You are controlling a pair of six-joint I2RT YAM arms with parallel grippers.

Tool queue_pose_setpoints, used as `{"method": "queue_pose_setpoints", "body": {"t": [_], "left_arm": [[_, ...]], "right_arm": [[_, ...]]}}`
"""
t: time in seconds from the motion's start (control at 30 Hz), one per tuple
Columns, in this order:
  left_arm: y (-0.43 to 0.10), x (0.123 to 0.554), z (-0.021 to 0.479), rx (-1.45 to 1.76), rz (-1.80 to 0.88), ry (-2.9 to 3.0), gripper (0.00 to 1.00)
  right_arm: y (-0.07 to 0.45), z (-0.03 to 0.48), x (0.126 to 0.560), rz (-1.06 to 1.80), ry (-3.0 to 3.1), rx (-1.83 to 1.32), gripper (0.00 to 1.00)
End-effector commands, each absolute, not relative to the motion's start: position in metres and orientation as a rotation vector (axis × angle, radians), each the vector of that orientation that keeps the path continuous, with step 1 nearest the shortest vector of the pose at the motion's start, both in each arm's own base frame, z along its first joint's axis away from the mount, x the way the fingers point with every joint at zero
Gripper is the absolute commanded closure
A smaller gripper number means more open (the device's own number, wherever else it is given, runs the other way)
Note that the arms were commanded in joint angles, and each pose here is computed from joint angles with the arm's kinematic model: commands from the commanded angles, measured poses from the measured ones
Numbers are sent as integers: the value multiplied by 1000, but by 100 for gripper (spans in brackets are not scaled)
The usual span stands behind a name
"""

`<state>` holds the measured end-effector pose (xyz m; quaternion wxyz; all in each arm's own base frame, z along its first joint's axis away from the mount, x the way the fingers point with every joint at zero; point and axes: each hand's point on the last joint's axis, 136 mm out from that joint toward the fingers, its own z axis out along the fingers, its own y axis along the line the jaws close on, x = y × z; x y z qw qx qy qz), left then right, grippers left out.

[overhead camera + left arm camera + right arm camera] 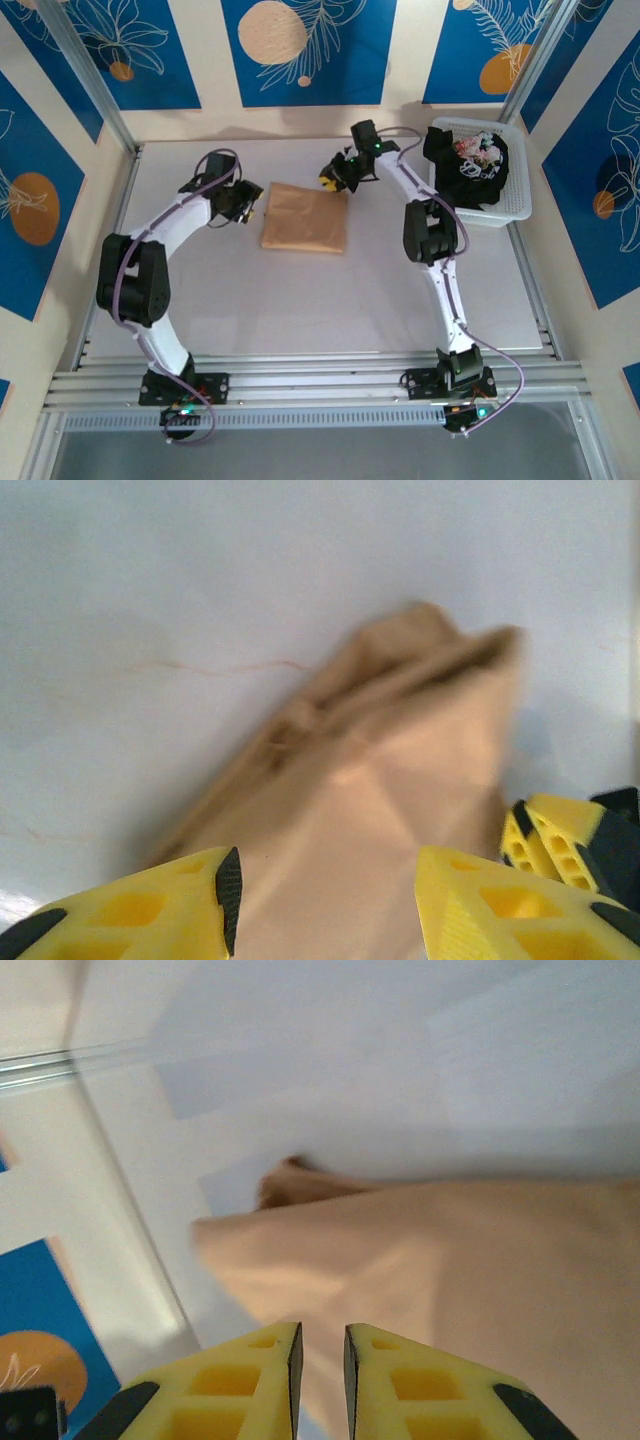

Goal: Fold and stack the t-shirts

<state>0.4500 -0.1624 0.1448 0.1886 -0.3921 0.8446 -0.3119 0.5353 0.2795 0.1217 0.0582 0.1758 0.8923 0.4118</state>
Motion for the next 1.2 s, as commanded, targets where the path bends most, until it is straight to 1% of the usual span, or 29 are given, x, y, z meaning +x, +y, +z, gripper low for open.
{"method": "queue_pose_setpoints", "body": {"t": [0.0,0.07,0.1,0.17,0.3,0.43,0.5,0.53,0.67,0.77,0.87,1.0,1.03,1.17], "left_arm": [[-190,453,157,-995,-955,2412,54],[-206,451,159,-992,-986,2432,54],[-215,446,159,-1003,-1000,2449,53],[-232,427,152,-1076,-1004,2488,52],[-270,383,126,-1294,-1062,2458,51],[-301,358,95,-1431,-1062,2429,47],[-309,353,82,-1480,-1048,2418,43],[-313,352,76,-1506,-1049,2411,40],[-325,358,63,-1539,-1065,2364,38],[-327,366,52,-1557,-1051,2334,40],[-331,373,40,-1594,-1058,2308,43],[-332,387,34,-1611,-1060,2260,53],[-332,392,33,-1615,-1061,2248,57],[-323,415,32,-1628,-1077,2161,81]], "right_arm": [[271,205,516,1271,2571,406,78],[261,213,499,1247,2557,413,78],[255,218,490,1235,2546,421,76],[240,223,471,1230,2523,453,74],[208,222,428,1237,2506,531,70],[183,212,391,1250,2518,593,66],[174,209,378,1251,2521,616,66],[171,209,371,1256,2520,618,66],[164,208,356,1262,2520,619,65],[162,208,350,1270,2522,619,65],[159,207,347,1275,2518,626,65],[157,208,344,1277,2513,628,65],[157,208,343,1277,2516,629,65],[156,204,340,1276,2521,638,64]]}}
